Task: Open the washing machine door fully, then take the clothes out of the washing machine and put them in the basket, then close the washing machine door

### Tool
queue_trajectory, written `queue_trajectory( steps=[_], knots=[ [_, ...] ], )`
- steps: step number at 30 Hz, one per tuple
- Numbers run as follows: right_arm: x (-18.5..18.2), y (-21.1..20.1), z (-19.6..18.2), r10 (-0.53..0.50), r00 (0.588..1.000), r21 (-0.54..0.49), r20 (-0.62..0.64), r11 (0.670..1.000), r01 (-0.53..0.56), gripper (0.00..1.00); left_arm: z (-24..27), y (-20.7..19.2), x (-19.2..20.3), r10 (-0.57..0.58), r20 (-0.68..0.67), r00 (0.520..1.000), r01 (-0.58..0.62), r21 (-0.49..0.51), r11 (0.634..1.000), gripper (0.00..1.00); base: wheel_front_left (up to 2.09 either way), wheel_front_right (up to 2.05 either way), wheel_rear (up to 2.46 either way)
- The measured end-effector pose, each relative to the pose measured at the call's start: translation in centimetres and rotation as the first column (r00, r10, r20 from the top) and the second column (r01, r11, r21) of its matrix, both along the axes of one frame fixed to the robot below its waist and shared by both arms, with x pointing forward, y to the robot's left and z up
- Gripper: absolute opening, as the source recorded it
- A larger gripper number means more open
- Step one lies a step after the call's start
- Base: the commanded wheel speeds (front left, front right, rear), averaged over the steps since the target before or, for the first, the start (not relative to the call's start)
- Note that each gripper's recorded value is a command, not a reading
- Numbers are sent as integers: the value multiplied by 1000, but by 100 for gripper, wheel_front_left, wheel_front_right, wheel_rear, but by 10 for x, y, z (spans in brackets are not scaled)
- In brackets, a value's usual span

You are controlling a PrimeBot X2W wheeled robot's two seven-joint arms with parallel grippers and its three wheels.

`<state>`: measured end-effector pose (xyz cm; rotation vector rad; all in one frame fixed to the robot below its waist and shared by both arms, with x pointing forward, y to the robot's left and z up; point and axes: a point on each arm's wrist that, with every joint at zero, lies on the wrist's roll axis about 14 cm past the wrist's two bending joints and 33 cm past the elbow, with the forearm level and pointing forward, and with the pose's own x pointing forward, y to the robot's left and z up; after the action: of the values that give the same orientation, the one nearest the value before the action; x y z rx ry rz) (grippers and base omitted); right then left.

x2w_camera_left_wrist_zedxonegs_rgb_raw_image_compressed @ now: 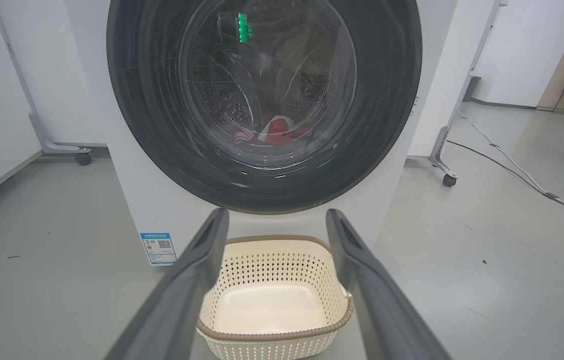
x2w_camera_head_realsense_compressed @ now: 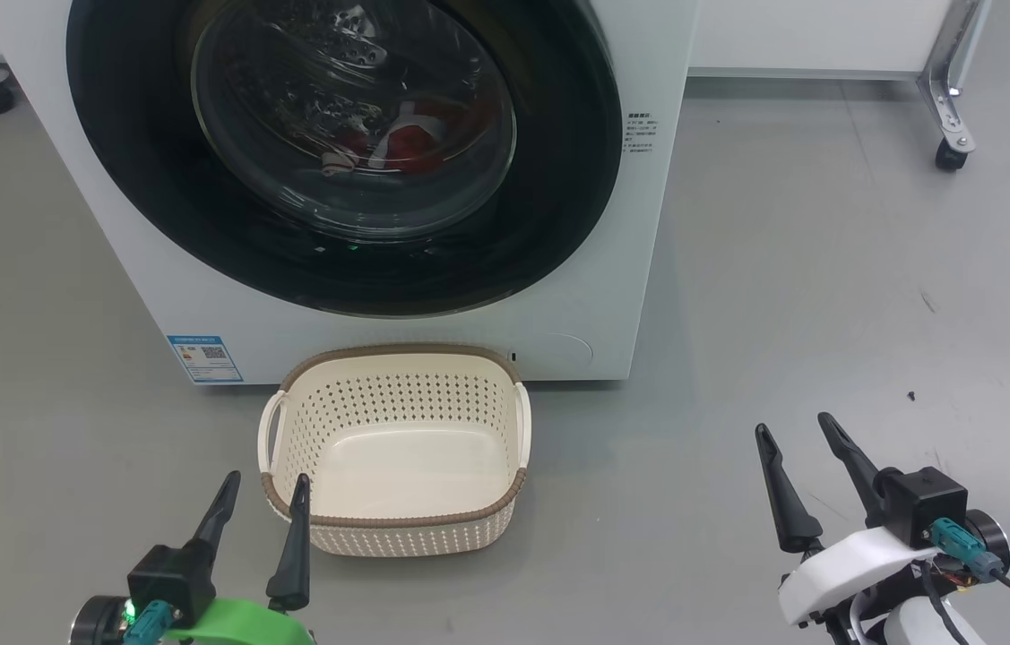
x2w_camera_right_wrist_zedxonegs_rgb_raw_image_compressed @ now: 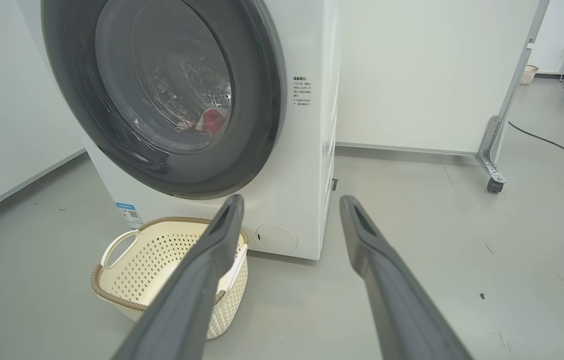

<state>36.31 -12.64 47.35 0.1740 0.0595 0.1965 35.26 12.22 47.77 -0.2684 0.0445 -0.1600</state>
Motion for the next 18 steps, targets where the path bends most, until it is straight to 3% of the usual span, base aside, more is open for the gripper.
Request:
queue_trajectory(
  steps=[18],
  knots=[
    [1,-5,-4,-37,999,23,-14,999,38,100,-4,6,1,34,-16,999,-35,-12,999,100,0,0,0]
  ],
)
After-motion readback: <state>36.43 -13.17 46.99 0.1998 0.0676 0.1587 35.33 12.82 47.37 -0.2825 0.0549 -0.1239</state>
